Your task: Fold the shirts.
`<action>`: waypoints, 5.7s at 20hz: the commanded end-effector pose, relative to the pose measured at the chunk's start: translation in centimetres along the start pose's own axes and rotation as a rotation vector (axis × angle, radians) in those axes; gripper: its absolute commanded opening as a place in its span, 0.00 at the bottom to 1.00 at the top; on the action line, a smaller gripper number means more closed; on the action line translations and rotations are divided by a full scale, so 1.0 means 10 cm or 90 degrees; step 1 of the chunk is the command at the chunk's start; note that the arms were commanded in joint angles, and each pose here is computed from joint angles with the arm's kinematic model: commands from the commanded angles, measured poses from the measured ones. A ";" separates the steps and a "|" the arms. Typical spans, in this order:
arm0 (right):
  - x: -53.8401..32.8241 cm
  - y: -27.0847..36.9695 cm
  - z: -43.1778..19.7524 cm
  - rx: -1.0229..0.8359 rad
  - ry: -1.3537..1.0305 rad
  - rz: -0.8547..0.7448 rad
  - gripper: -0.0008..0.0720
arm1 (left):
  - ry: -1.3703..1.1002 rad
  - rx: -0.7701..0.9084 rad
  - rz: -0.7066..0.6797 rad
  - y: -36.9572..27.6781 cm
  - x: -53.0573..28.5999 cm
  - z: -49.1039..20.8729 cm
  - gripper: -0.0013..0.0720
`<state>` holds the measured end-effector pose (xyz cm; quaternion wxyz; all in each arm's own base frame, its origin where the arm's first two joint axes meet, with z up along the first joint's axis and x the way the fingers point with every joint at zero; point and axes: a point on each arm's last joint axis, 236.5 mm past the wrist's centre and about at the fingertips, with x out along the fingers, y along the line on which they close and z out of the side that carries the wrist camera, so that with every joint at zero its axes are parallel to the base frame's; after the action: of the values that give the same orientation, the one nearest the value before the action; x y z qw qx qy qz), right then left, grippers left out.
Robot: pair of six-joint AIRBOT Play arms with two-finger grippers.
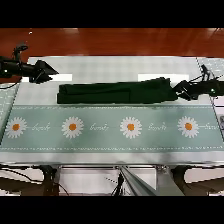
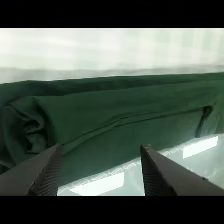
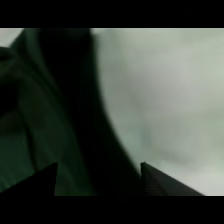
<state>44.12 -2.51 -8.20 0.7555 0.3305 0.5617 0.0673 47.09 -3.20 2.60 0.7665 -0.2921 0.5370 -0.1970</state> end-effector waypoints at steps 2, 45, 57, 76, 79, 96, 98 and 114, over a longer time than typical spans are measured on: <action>0.56 0.48 -0.12 0.018 0.028 0.111 0.84 | 0.033 0.030 -0.012 -0.23 0.14 -0.12 0.82; -1.88 2.36 -1.79 -0.330 -0.143 -0.090 0.05 | 0.247 0.172 -0.131 -2.32 2.35 -2.80 0.05; -0.34 3.24 -1.44 -0.452 -0.167 0.032 0.05 | -0.345 0.122 0.024 -1.15 -1.39 0.01 0.05; 0.81 4.17 -2.39 -0.531 -0.132 0.197 0.54 | -0.228 0.099 0.002 -1.10 -1.04 -0.80 0.05; 0.54 3.66 -2.21 -0.618 -0.070 0.074 0.54 | -0.231 0.092 0.008 -1.04 -1.00 -0.80 0.05; 0.85 1.91 -1.53 0.023 -0.058 0.107 0.85 | -0.205 0.119 0.073 -0.81 -0.98 -0.87 0.11; 1.02 1.87 -1.67 0.018 -0.035 0.098 0.85 | -0.205 0.119 0.073 -0.82 -0.98 -0.87 0.11; -1.04 2.13 -0.86 -0.236 -0.148 0.082 0.05 | -0.213 0.111 0.077 -0.76 -0.95 -0.80 0.11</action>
<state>38.97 19.61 5.08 0.8169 0.2474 0.4629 0.2391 35.98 -5.14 12.60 0.8771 -0.2190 0.4005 -0.1491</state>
